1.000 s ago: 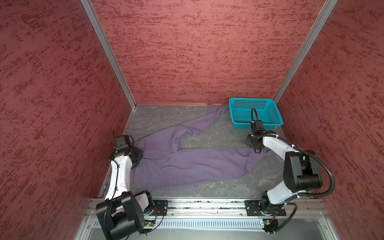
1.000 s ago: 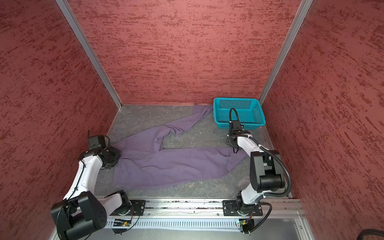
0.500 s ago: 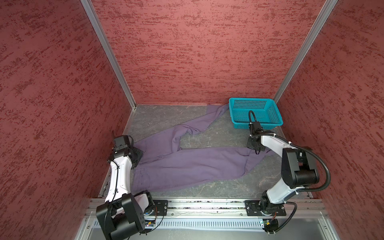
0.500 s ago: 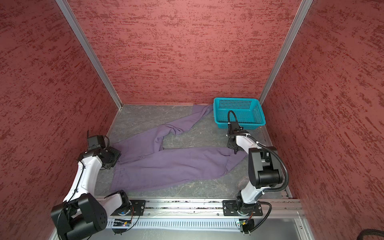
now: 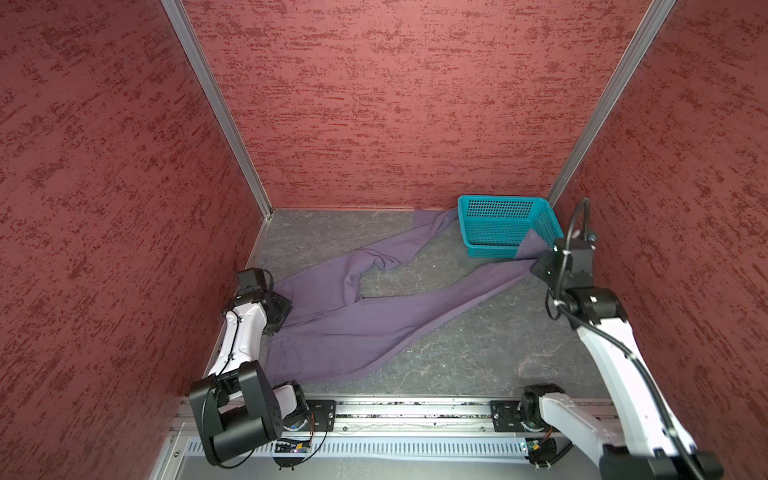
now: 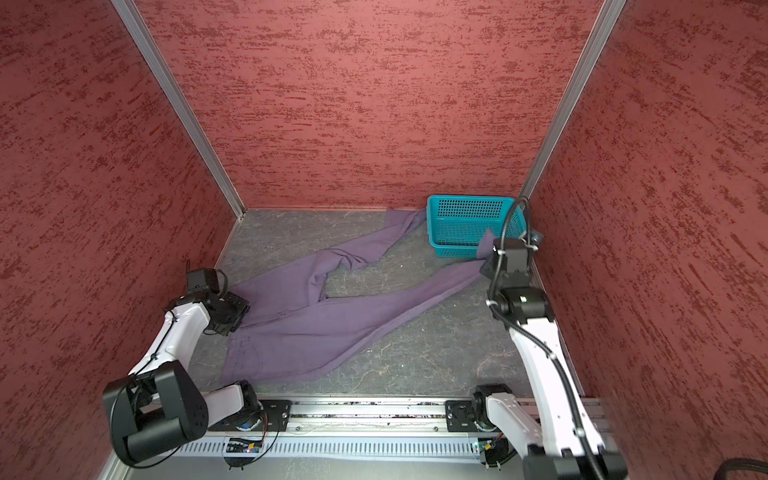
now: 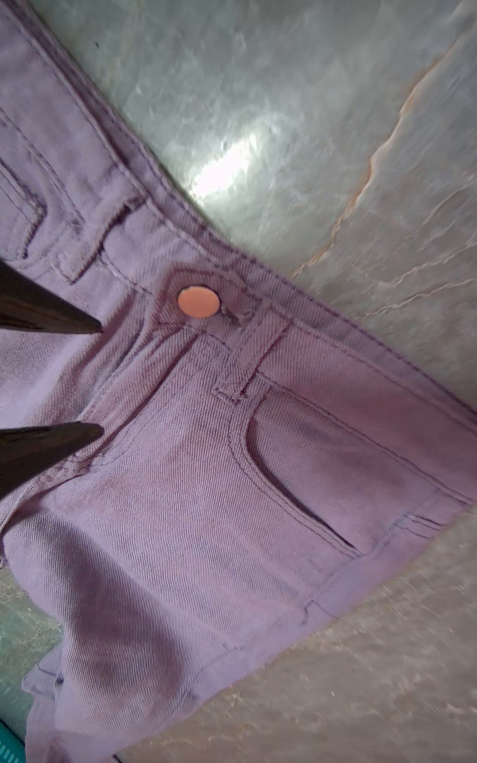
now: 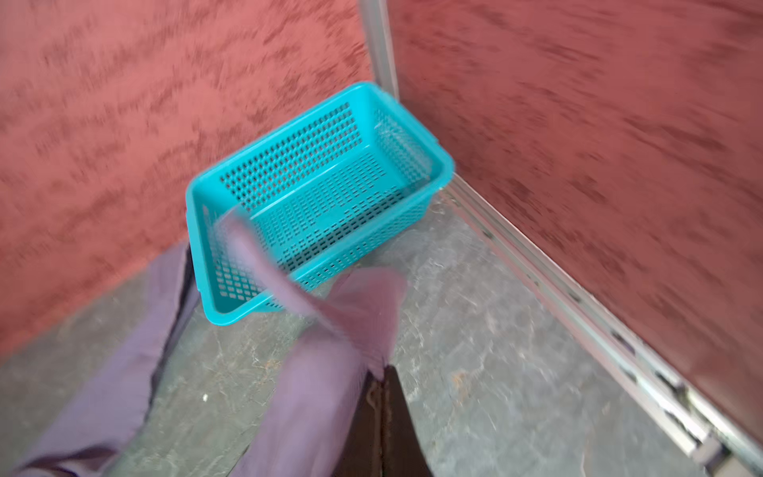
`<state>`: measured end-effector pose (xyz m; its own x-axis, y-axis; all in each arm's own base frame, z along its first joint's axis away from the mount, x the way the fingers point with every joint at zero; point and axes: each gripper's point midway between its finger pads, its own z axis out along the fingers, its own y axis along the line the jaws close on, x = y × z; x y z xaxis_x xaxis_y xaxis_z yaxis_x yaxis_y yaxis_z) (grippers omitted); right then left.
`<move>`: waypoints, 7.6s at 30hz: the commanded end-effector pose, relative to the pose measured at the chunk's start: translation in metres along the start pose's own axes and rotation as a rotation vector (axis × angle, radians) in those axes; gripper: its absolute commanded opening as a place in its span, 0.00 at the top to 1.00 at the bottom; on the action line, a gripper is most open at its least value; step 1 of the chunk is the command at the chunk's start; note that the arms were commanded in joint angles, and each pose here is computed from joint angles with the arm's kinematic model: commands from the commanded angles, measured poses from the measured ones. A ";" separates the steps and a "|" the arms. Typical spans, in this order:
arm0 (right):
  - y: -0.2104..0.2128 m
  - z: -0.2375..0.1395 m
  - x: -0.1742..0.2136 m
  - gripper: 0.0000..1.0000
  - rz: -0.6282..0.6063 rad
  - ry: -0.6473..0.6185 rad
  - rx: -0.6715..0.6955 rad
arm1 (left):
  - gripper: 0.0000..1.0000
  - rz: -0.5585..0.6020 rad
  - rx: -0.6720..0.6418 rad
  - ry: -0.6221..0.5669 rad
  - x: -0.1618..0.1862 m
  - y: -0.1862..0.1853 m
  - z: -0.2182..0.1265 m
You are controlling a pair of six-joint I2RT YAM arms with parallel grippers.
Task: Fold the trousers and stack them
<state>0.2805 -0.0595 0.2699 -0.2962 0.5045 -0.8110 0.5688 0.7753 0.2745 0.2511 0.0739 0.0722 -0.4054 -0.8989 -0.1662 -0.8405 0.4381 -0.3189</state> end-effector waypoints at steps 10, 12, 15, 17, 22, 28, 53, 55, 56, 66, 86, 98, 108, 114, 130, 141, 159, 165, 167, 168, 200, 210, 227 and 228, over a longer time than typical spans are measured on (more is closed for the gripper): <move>-0.044 0.007 0.046 0.22 0.188 0.165 0.087 | 0.63 0.061 0.072 0.042 -0.001 -0.025 0.008; -0.024 0.016 0.037 0.29 0.168 0.180 0.022 | 0.65 0.069 0.068 0.059 0.003 -0.024 0.010; 0.000 0.036 0.051 0.42 0.167 0.263 -0.065 | 0.65 0.074 0.043 0.076 0.011 -0.014 0.012; 0.004 0.049 0.068 0.45 0.186 0.308 -0.086 | 0.64 0.076 0.025 0.077 0.017 -0.004 0.013; -0.002 0.080 0.112 0.45 0.114 0.424 -0.063 | 0.63 0.049 -0.005 0.097 0.024 0.015 0.020; -0.010 0.113 0.153 0.79 0.064 0.572 -0.040 | 0.66 0.003 -0.020 0.135 0.024 0.032 0.032; -0.137 0.171 0.135 0.74 0.263 0.539 0.269 | 0.75 -0.165 -0.101 0.094 0.004 0.081 0.043; -0.156 0.168 0.113 0.74 0.312 0.476 0.298 | 0.75 -0.172 -0.100 0.088 0.002 0.082 0.042; -0.160 0.166 0.103 0.74 0.324 0.446 0.306 | 0.75 -0.174 -0.100 0.087 0.002 0.083 0.041; -0.086 0.140 0.068 0.75 0.252 0.391 0.092 | 0.77 -0.177 -0.058 0.048 -0.006 0.071 0.024; 0.098 0.110 0.238 0.74 -0.311 0.575 -0.316 | 0.54 0.149 0.123 -0.055 0.028 -0.052 -0.039; 0.090 0.098 0.253 0.74 -0.343 0.583 -0.317 | 0.54 0.289 0.117 -0.003 0.067 -0.138 0.006; 0.110 0.088 0.231 0.71 -0.412 0.508 -0.347 | 0.55 0.220 0.040 0.034 0.063 -0.103 0.046; 0.167 0.096 0.243 0.69 -0.497 0.527 -0.426 | 0.56 0.148 0.033 0.037 0.044 -0.079 0.051; 0.322 0.143 0.301 0.55 -0.646 0.558 -0.618 | 0.56 -0.045 -0.012 -0.017 -0.020 -0.002 0.041; 0.358 0.149 0.319 0.53 -0.649 0.541 -0.718 | 0.56 -0.074 -0.041 -0.004 -0.019 0.014 0.041; 0.369 0.141 0.339 1.00 -0.553 0.610 -0.780 | 0.67 -0.137 -0.122 -0.001 -0.035 0.036 0.056; 0.344 0.131 0.334 1.00 -0.602 0.599 -0.756 | 0.77 -0.156 -0.128 -0.021 -0.049 0.034 0.053; 0.325 0.123 0.335 1.00 -0.613 0.615 -0.740 | 0.81 -0.166 -0.132 -0.020 -0.052 0.036 0.051; 0.313 0.119 0.337 1.00 -0.619 0.628 -0.730 | 0.83 -0.173 -0.129 -0.023 -0.054 0.036 0.051; 0.185 0.075 0.335 1.00 -0.596 0.686 -0.553 | 0.24 -0.088 -0.001 -0.006 -0.047 -0.024 0.031; 0.172 0.068 0.334 1.00 -0.572 0.695 -0.543 | 0.26 -0.013 -0.056 0.024 -0.043 -0.066 0.063; 0.185 0.017 0.356 1.00 -0.592 0.746 -0.602 | 1.00 -0.206 -0.078 -0.136 -0.068 0.036 -0.008; 0.192 0.009 0.362 1.00 -0.606 0.753 -0.622 | 0.88 -0.206 -0.072 -0.159 -0.069 0.037 -0.013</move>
<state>0.3062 0.2483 0.0227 -0.8823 -0.0263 -0.4700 -0.2053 0.9200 0.3339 0.2523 0.1442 0.0716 -0.1731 -0.9671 -0.1864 -0.9268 0.2240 -0.3014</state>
